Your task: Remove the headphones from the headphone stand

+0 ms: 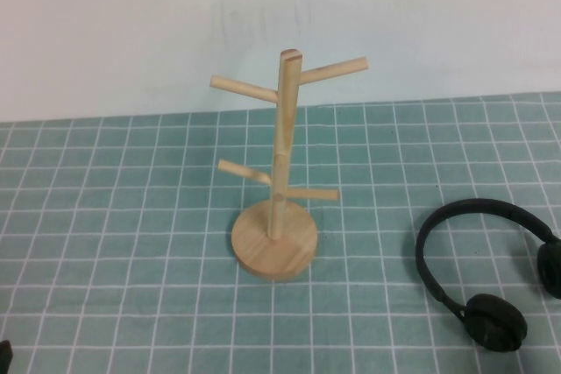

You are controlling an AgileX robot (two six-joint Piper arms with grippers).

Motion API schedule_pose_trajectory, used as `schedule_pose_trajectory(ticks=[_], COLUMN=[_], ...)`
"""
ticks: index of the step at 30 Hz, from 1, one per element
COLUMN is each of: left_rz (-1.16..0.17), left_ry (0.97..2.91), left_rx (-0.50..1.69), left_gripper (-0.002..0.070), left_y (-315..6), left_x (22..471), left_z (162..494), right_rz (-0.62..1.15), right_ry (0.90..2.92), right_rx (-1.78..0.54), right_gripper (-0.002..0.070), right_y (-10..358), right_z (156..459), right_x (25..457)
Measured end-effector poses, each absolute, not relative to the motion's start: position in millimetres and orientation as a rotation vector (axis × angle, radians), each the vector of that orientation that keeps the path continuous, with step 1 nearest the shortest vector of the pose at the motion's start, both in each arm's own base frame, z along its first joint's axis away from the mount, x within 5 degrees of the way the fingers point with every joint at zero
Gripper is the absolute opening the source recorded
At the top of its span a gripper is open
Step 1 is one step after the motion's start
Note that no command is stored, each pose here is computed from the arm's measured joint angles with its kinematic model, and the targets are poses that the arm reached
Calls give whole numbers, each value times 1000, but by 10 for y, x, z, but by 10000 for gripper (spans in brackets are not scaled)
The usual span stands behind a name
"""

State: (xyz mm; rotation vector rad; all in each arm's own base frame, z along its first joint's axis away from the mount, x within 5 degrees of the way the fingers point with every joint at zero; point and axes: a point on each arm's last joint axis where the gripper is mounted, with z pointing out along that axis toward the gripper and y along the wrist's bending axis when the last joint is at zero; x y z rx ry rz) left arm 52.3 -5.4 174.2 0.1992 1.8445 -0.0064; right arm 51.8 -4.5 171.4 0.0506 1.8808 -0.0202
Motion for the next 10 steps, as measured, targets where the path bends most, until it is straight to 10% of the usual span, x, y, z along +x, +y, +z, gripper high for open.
schedule_pose_trajectory(ticks=[10], left_rz=[-6], left_ry=[1844], left_rx=[199], left_gripper=[-6], left_y=[-54], left_x=[523], left_z=[1742], right_rz=[-172], right_ry=[1869], right_rx=[-43], right_gripper=[-8], right_y=[-98], right_z=[1728], right_x=[519])
